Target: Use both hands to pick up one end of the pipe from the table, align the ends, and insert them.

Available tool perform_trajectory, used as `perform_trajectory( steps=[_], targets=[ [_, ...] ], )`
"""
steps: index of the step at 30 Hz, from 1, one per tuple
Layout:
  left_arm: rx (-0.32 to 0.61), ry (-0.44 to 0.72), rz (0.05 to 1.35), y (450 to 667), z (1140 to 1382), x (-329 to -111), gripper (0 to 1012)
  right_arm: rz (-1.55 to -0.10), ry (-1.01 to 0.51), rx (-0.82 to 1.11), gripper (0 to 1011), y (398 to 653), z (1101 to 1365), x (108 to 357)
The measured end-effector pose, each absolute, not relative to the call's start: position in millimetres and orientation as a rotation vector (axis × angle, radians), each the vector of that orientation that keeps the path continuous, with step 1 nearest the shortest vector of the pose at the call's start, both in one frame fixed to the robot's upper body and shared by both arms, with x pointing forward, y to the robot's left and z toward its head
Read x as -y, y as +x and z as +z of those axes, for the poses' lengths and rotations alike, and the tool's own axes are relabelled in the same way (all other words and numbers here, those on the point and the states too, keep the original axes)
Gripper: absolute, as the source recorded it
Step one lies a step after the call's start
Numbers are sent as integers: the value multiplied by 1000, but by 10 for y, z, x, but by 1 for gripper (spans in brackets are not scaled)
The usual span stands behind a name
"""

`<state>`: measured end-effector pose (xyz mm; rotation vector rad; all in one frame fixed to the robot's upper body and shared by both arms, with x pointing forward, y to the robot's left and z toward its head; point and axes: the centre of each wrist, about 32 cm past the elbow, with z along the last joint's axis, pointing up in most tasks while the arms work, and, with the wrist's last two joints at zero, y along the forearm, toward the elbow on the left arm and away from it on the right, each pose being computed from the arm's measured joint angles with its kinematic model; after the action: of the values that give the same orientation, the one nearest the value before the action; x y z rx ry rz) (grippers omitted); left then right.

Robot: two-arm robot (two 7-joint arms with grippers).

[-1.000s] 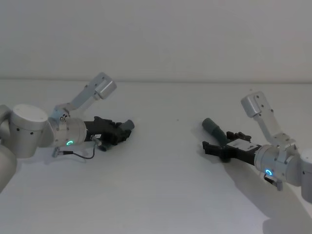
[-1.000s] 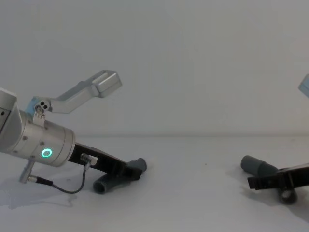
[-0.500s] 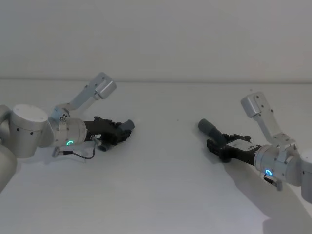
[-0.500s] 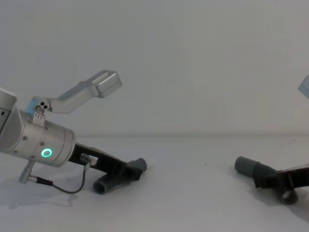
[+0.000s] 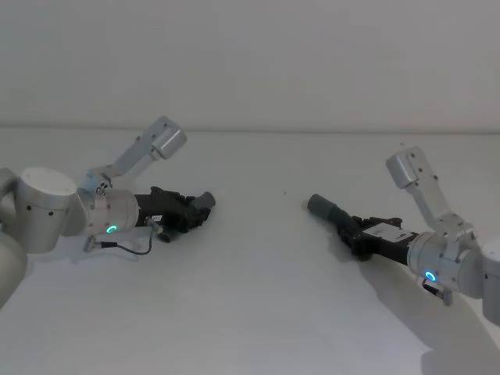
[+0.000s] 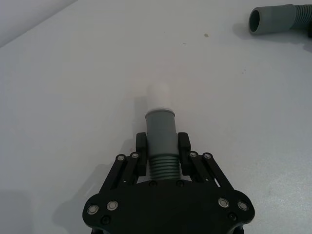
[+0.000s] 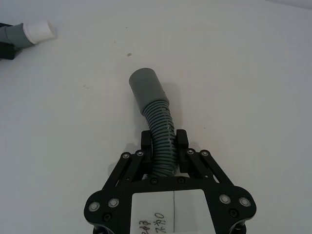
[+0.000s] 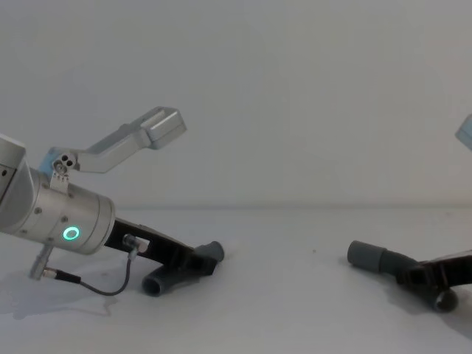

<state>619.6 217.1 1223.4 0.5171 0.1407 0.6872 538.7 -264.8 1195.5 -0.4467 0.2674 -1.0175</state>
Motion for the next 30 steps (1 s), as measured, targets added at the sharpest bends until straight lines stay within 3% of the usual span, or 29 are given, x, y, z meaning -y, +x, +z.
perform_trajectory(
  steps=[18,30],
  targets=[
    [-121,513,688,6196,12244,-2162,370,-1008,-431,-252,282,5378,11962,2663],
    [10,494,649,6210,12404,-2162,370,-926,-340,-127,282,5330,12127,2792]
  ],
)
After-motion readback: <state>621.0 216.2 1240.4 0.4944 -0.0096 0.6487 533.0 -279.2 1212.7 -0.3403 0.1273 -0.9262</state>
